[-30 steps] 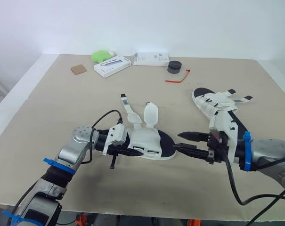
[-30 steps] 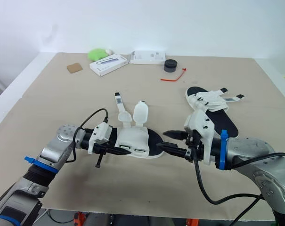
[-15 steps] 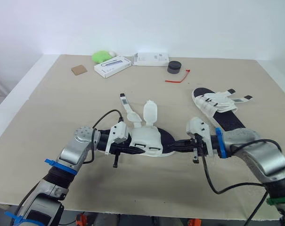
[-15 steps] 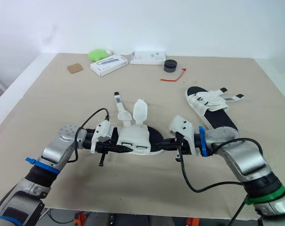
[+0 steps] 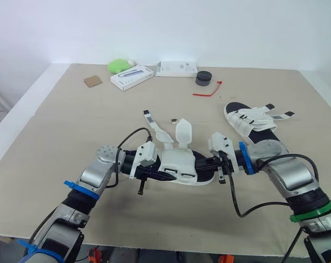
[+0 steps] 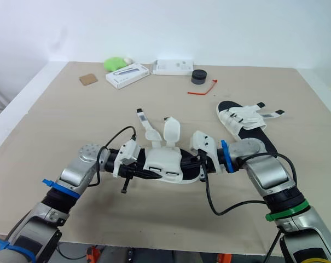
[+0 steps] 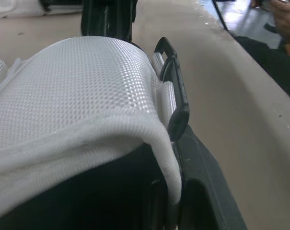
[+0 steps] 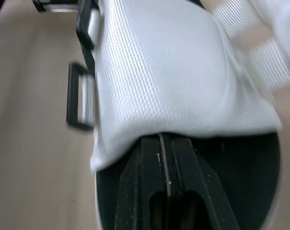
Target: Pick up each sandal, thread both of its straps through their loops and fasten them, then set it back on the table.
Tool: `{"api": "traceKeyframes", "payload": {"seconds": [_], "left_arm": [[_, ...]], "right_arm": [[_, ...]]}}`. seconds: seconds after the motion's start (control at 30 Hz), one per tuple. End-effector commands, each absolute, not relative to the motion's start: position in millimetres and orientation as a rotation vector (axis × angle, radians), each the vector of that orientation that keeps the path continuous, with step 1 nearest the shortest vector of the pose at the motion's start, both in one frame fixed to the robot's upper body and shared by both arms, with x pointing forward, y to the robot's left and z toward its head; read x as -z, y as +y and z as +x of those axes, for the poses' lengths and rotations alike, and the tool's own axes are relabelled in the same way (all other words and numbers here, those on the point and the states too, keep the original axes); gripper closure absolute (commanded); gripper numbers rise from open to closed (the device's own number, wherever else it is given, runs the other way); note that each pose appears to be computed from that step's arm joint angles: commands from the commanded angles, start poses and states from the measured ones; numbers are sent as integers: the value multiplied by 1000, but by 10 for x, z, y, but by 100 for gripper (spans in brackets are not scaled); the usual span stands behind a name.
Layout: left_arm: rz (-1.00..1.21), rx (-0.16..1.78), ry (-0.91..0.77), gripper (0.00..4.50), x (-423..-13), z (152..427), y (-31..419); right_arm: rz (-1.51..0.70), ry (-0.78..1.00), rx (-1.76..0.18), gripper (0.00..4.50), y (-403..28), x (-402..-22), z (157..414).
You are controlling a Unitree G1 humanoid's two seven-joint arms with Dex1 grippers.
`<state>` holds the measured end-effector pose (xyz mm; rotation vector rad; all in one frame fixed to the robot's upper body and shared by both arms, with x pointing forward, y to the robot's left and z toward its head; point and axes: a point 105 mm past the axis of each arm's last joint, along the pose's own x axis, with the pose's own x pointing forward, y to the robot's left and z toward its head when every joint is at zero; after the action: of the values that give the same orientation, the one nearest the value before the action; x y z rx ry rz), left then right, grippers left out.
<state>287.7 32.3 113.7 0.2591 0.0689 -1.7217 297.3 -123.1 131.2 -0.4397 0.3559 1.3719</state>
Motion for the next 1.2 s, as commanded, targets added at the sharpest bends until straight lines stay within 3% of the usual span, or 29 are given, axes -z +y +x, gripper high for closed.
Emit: {"api": "traceKeyframes", "payload": {"seconds": [0.03, 0.33, 0.63, 1.2], "left_arm": [[242, 1756, 69, 450, -1055, 2846, 226], [227, 1753, 63, 450, -997, 2838, 195], [222, 1743, 71, 450, -992, 2831, 249], [225, 1650, 51, 450, -1109, 2891, 412]], "right_arm": [[-438, 325, -1426, 446, -1065, -1308, 2960], [-352, 326, -1432, 446, -880, -1158, 3110], [-453, 540, -1481, 446, -946, -486, 3004], [-395, 536, -1535, 446, -881, -480, 2943]]}}
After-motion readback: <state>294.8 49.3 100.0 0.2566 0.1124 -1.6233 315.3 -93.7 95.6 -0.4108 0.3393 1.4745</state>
